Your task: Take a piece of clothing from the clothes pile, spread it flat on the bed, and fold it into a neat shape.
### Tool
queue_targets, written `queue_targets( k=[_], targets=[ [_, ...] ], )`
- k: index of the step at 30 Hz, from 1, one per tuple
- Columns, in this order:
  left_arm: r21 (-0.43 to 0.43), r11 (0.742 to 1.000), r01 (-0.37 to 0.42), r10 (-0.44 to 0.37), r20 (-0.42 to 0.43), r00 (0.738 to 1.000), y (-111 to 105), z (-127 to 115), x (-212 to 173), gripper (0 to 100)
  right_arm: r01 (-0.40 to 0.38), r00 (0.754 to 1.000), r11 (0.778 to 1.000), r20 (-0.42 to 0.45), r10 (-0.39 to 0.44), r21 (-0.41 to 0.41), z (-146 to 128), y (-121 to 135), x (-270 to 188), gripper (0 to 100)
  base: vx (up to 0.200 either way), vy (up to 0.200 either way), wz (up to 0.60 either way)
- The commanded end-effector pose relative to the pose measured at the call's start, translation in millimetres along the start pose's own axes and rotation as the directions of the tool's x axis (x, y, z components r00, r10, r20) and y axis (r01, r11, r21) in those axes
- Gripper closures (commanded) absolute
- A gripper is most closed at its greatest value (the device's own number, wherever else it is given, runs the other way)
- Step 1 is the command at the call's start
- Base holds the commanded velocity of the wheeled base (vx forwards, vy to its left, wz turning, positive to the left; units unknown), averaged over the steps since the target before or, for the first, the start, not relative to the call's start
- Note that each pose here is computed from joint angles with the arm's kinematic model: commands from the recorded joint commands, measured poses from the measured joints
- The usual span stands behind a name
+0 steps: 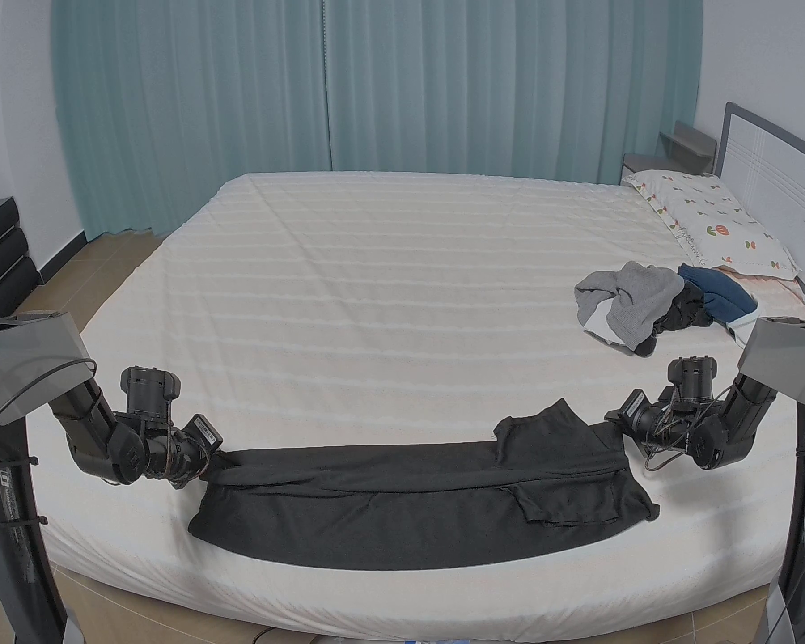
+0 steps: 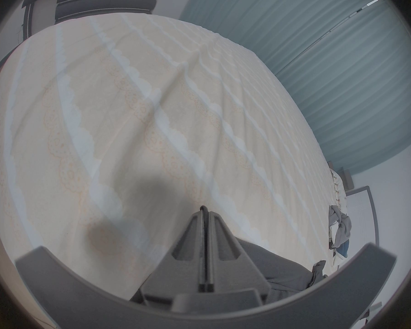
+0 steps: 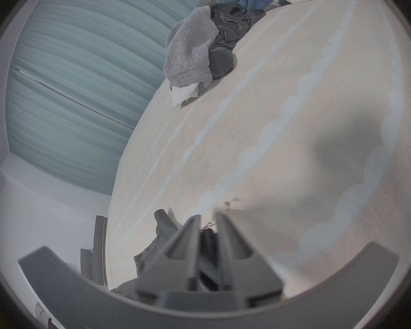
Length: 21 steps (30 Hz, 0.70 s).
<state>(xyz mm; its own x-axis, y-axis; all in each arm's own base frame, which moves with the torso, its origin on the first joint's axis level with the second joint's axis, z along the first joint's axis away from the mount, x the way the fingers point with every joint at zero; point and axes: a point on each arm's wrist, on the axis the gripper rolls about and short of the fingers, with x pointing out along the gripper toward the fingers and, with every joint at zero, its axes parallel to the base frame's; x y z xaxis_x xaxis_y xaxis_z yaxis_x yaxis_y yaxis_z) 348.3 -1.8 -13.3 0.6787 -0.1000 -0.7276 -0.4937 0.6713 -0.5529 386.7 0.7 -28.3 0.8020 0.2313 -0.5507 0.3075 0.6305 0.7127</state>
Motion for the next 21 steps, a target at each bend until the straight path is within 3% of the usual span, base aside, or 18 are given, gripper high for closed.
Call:
queue_targets(
  k=[1, 21],
  targets=[
    [-0.003, 1.000, 0.001, -0.001, 0.003, 1.000, 0, 1, 0, 100, -0.003, 1.000, 1.000, 0.014, 0.003, 0.006, 4, -2, -1, 100, 0.000, 0.000, 0.00],
    [0.000, 1.000, 0.022, -0.022, 0.021, 1.000, -1, 2, 0, 100, -0.036, 0.997, 0.999, 0.069, 0.036, 0.009, 16, -5, 0, 100, 0.000, 0.000, 0.00]
  ],
)
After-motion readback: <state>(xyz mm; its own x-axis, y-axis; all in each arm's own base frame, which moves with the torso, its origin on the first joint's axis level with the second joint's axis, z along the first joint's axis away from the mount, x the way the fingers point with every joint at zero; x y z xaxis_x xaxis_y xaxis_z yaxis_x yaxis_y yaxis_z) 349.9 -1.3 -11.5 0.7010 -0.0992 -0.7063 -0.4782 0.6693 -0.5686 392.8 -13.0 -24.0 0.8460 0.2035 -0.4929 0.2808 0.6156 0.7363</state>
